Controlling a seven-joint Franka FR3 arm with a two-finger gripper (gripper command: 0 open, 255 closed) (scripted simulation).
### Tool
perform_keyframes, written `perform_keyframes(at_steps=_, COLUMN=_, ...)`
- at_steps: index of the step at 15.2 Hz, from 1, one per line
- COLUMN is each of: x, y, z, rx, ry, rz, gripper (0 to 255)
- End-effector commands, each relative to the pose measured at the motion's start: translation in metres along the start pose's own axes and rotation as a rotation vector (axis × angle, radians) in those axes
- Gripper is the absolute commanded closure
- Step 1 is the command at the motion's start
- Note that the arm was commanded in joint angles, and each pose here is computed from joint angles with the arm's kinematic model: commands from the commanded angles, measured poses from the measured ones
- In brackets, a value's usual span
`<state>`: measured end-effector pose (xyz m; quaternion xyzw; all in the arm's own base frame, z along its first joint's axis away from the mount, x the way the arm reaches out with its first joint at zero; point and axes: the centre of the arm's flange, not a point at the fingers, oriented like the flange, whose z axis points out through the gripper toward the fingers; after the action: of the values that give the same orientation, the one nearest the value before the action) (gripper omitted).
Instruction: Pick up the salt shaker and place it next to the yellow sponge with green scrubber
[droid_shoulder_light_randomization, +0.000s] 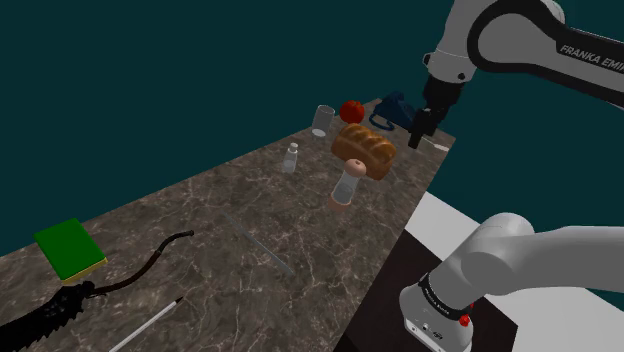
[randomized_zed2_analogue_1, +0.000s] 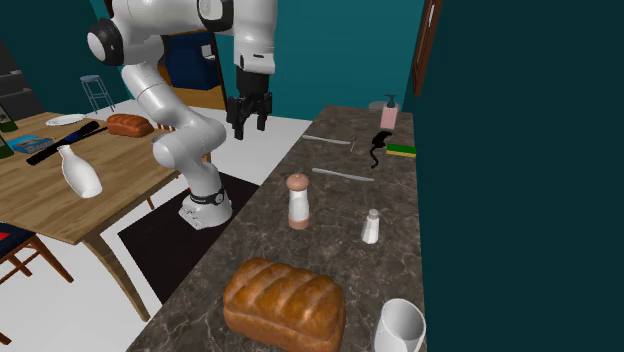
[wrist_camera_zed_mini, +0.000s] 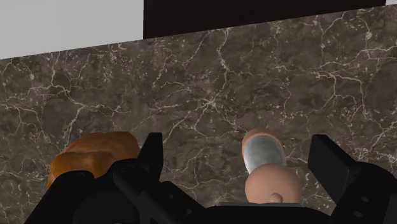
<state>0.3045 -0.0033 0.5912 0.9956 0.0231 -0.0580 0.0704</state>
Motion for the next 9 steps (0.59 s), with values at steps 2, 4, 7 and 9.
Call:
perform_keyframes(at_steps=2, x=0.009, y=0.000, z=0.008, rx=0.009, ry=0.012, rz=-0.006, gripper=0)
perform_keyframes(at_steps=4, x=0.026, y=-0.001, z=0.023, rx=0.027, ry=0.037, rz=-0.018, gripper=0)
perform_keyframes(at_steps=7, x=0.053, y=-0.003, z=0.045, rx=0.054, ry=0.073, rz=-0.035, gripper=0)
perform_keyframes(at_steps=9, x=0.072, y=-0.004, z=0.059, rx=0.072, ry=0.097, rz=-0.047, gripper=0)
